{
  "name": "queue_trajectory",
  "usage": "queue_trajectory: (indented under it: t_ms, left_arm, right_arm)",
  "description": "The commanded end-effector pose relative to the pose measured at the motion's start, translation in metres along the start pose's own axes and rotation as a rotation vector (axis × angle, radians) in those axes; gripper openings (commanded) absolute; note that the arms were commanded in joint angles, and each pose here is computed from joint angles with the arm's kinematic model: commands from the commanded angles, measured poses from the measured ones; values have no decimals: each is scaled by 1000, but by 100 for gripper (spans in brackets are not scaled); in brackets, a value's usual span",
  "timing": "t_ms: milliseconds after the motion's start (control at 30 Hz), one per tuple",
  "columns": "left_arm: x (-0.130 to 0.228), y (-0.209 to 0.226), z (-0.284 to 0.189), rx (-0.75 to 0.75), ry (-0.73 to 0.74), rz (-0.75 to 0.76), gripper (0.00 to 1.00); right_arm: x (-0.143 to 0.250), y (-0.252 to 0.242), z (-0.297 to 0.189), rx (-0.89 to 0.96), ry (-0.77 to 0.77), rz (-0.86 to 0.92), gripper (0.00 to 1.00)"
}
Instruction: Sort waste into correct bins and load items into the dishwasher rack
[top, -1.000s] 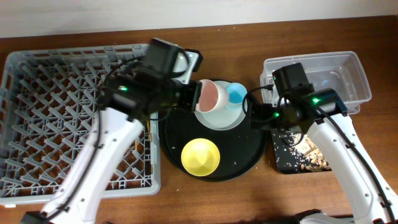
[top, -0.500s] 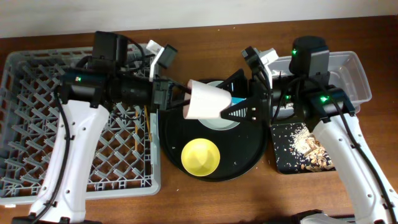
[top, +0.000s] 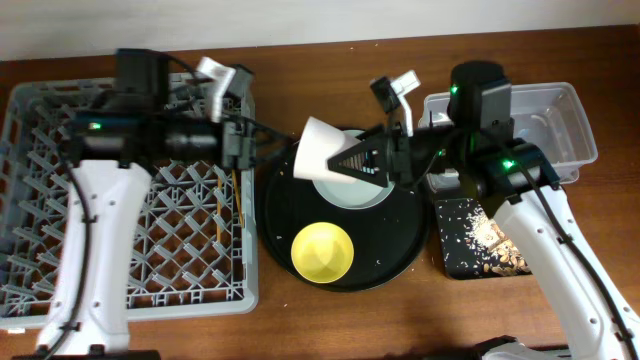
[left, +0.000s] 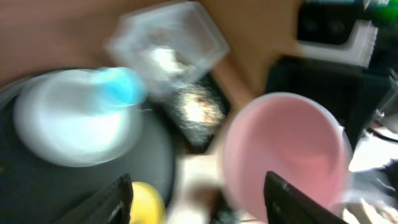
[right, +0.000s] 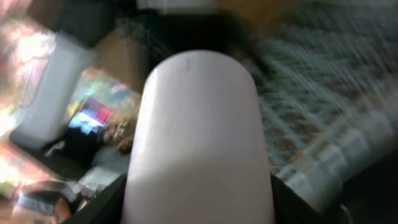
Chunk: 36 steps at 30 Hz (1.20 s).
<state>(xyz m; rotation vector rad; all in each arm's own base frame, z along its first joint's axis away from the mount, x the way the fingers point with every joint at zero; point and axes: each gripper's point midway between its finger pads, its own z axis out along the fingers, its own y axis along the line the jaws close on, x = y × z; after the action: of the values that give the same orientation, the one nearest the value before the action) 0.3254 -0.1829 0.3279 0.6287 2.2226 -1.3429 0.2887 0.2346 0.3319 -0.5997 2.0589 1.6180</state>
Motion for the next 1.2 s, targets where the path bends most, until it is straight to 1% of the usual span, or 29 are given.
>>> queue_trajectory:
  t_ms: [0, 33, 67, 133, 167, 200, 233, 267, 333, 433, 567, 600, 667, 733, 767, 800, 833, 933, 967, 1000, 1033, 1067, 1100, 1133, 1167]
  left_arm:
    - [4, 98, -87, -429, -107, -184, 70]
    - [12, 109, -109, -464, -134, -256, 70]
    - [17, 116, -120, -493, -143, -287, 70]
    - [34, 135, -139, -625, -112, -349, 70]
    - [47, 147, -149, -728, -89, -427, 73]
    - [61, 161, -165, -874, -62, -498, 75]
    - [74, 172, -183, -1011, -44, -561, 79]
    - [87, 180, -205, -1161, -15, -602, 99]
    - [89, 181, -208, -1182, -8, -604, 99]
    - [89, 181, -208, -1182, -8, -604, 99]
    - [89, 181, -208, -1182, -8, -604, 99]
    - [89, 181, -208, -1182, -8, -604, 99]
    - [89, 181, -208, -1182, -8, -604, 99]
    - [89, 181, -208, -1182, -8, -604, 99]
    - [89, 181, -208, -1182, -8, -604, 99]
    - [89, 181, -208, -1182, -8, -604, 99]
    - [89, 181, -208, -1182, -8, -604, 99]
    - [89, 181, -208, -1182, -8, -604, 99]
    - [89, 181, -208, -1182, -8, -604, 99]
    - [89, 181, -208, -1182, -8, -604, 99]
    - [89, 181, -208, -1182, -8, -604, 99]
    - [89, 181, -208, -1182, -8, -604, 99]
    - [89, 181, -208, -1182, -8, -604, 99]
    - [89, 181, -208, -1182, -8, -604, 99]
    - [89, 181, -208, -1182, -8, -604, 100]
  right_arm:
    - [-6, -84, -21, 538, -123, 143, 31]
    - [-11, -82, -18, 620, -123, 108, 32]
    - [-19, -74, -11, 688, -113, 71, 31]
    - [-33, -55, 24, 848, -41, -57, 32]
    - [-34, -51, 59, 894, 24, -145, 32]
    - [-34, -54, 96, 914, 74, -232, 32]
    - [-34, -61, 116, 935, 87, -261, 31]
    - [-32, -74, 152, 921, 101, -329, 32]
    - [-30, -94, 193, 888, 86, -371, 31]
    - [-28, -133, 231, 873, 55, -380, 32]
    - [-21, -168, 255, 883, 45, -383, 33]
    - [-21, -178, 251, 928, 37, -387, 33]
    - [-17, -183, 249, 947, 53, -382, 34]
    - [-11, -189, 249, 958, 76, -375, 41]
    - [-11, -191, 248, 961, 77, -374, 64]
    - [-12, -191, 247, 962, 75, -373, 78]
    - [-12, -192, 247, 963, 76, -372, 98]
    - [-14, -184, 240, 966, 94, -391, 99]
    - [-25, -170, 234, 962, 68, -406, 99]
    - [-45, -147, 213, 1004, 13, -423, 99]
    - [-60, -126, 187, 1049, -27, -432, 99]
    - [-63, -110, 140, 1135, -3, -415, 100]
    - [-60, -107, 111, 1179, 36, -387, 98]
    - [-52, -112, 62, 1254, 108, -323, 94]
    - [-36, -127, 16, 1321, 214, -222, 82]
